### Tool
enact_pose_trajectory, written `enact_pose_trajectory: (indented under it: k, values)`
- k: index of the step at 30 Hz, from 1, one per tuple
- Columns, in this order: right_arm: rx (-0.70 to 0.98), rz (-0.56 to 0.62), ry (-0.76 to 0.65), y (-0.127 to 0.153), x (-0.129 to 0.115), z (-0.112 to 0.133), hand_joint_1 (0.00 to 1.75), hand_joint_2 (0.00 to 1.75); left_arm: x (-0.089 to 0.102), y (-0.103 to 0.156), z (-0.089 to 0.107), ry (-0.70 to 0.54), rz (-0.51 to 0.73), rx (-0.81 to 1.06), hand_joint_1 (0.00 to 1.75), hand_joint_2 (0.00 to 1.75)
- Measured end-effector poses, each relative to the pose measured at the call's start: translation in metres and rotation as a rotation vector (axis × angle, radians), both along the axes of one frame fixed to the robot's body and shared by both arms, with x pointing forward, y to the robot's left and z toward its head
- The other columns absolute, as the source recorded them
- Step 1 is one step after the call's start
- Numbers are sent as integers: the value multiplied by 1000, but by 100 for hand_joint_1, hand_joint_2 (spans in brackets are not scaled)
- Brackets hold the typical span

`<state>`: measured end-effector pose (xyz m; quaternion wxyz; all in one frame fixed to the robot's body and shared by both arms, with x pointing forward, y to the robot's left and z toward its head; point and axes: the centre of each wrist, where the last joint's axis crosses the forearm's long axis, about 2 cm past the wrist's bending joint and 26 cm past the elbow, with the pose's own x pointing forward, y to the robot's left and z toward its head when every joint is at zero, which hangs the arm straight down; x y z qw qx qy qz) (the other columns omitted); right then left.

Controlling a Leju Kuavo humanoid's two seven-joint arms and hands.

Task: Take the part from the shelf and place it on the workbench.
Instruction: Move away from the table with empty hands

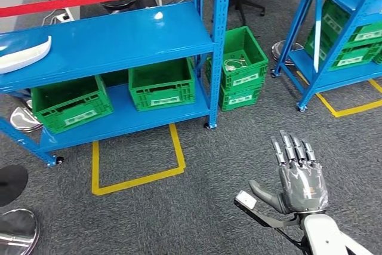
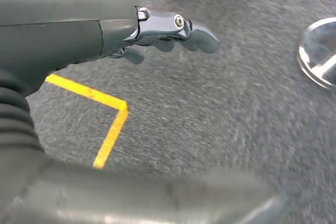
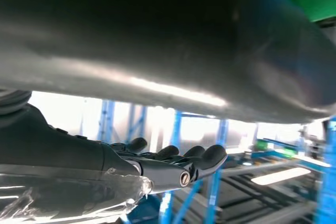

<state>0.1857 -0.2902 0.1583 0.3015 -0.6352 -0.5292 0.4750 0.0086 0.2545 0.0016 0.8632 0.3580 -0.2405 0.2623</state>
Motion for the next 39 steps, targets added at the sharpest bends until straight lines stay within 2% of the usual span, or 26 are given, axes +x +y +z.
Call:
enact_pose_trajectory:
  k: [15, 39]
  values:
    - [2, 2, 2, 0, -2, 0, 0, 0, 3, 0, 1, -23, 2, 5, 0, 175]
    - [6, 5, 4, -2, -6, 0, 0, 0, 0, 3, 7, 17, -52, 71, 0, 175]
